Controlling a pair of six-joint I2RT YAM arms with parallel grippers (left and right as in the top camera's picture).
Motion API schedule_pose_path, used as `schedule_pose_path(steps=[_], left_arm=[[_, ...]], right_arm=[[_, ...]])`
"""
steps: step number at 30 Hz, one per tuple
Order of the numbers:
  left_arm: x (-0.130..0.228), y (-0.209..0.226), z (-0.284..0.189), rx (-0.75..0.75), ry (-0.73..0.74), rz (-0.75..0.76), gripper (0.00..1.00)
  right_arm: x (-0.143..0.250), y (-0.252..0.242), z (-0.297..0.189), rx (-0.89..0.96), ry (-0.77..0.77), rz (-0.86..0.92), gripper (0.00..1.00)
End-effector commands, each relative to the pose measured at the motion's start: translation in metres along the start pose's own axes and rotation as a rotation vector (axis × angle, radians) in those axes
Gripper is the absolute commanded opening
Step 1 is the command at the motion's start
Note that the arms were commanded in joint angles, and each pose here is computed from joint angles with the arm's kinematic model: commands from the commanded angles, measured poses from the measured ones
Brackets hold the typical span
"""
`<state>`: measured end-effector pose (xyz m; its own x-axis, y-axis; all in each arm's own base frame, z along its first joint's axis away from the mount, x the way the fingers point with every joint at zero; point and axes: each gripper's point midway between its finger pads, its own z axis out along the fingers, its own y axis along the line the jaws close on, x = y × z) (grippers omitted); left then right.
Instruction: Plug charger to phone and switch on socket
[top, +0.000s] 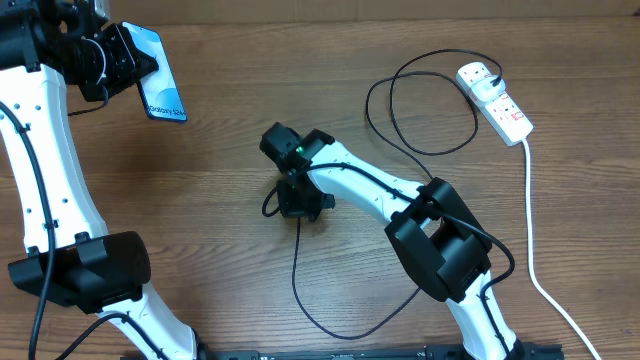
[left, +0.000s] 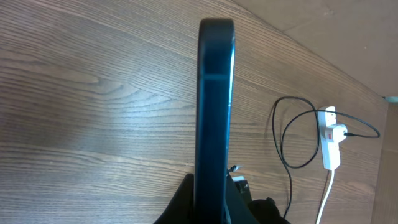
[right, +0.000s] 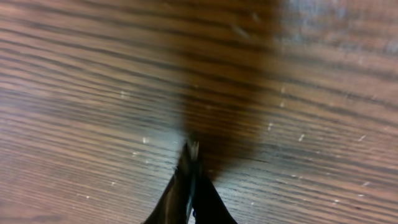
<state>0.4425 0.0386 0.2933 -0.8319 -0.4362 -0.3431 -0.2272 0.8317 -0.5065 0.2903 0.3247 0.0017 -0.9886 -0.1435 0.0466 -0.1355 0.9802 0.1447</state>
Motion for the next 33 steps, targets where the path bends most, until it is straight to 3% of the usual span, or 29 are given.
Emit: schedule_pose_path(steps=[1,6,14,21,28,33], left_arm=[[0.001,-0.006,-0.003,0.011,-0.006,0.034,0.04],[0.001,-0.006,-0.003,0.011,-0.006,0.034,0.04],[0.001,-0.006,-0.003,0.011,-0.006,0.034,0.04],[0.001,-0.006,-0.003,0.011,-0.006,0.034,0.04],[0.003,-0.006,-0.003,0.009,0.002,0.030,0.04],[0.003,-0.006,-0.003,0.009,0.004,0.029,0.04]], right_arm=[[0.001,-0.020,0.011,0.089,-0.022,0.124,0.04],[-0.004,-0.028,0.011,0.131,-0.055,0.140,0.19],[-0.013,-0.030,-0.014,0.181,-0.095,0.187,0.28],[-0.015,-0.031,-0.029,0.208,-0.103,0.196,0.46],[0.000,-0.040,-0.027,0.260,-0.098,0.444,0.45],[-0.002,-0.033,-0.021,0.236,-0.123,0.468,0.45]])
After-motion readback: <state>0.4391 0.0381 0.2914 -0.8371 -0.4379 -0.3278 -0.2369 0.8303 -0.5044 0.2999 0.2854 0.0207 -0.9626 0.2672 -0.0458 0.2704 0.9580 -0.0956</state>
